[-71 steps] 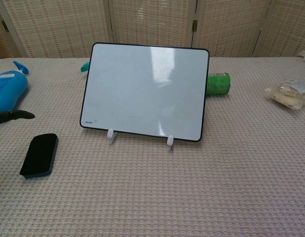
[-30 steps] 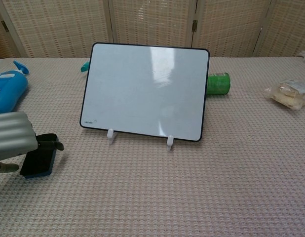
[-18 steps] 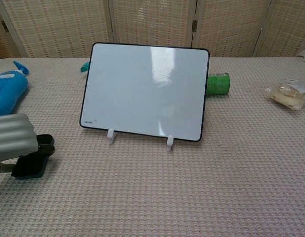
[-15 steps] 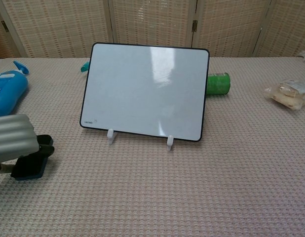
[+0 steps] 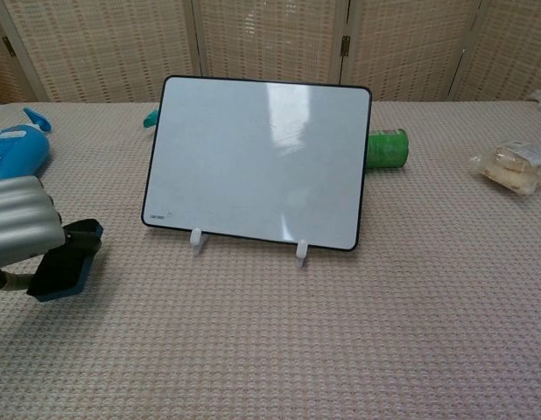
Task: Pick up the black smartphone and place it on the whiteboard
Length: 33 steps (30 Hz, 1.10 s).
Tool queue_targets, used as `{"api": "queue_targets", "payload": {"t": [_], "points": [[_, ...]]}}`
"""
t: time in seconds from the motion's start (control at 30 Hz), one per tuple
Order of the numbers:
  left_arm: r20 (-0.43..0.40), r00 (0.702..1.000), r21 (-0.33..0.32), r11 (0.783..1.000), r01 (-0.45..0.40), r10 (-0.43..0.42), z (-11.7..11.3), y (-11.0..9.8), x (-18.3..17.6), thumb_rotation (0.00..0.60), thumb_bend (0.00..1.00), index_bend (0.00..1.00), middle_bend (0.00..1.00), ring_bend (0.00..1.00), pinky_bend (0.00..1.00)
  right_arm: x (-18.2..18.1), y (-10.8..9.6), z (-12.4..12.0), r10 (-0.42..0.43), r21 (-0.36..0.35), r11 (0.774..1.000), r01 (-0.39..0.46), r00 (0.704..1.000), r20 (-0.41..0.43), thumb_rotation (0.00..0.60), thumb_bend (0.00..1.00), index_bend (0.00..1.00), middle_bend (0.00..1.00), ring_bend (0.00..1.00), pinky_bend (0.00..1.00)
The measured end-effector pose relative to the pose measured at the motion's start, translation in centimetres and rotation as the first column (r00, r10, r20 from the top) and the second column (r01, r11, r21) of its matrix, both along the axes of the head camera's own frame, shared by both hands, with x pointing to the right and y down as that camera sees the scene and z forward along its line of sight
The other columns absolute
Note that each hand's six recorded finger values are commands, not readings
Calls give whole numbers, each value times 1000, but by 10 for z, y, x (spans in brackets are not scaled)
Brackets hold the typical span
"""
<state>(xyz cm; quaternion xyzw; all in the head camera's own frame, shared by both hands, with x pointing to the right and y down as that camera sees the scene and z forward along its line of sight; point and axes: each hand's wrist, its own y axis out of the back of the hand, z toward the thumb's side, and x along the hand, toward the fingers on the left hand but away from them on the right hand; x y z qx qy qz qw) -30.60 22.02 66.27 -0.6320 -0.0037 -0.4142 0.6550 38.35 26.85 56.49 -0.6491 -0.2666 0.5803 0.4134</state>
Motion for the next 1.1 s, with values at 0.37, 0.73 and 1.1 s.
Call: {"api": "queue_targets", "payload": {"t": [0.37, 0.73, 1.1], "points": [[-228, 904, 93, 916, 389, -361, -18, -24, 7, 600, 252, 575, 1000, 914, 904, 0, -1, 1, 2, -7, 1000, -2, 1000, -2, 600, 294, 0, 0, 0, 0], [-75, 860, 206, 836, 509, -505, -14, -36, 53, 600, 255, 578, 1000, 919, 908, 2, -1, -5, 5, 0, 1000, -5, 1000, 18, 600, 295, 0, 0, 0, 0], [-57, 833, 251, 800, 545, -550, -17, -43, 145, 600, 257, 588, 1000, 921, 908, 4, 0, -14, 3, 10, 1000, -3, 999, 47, 600, 295, 0, 0, 0, 0]]}}
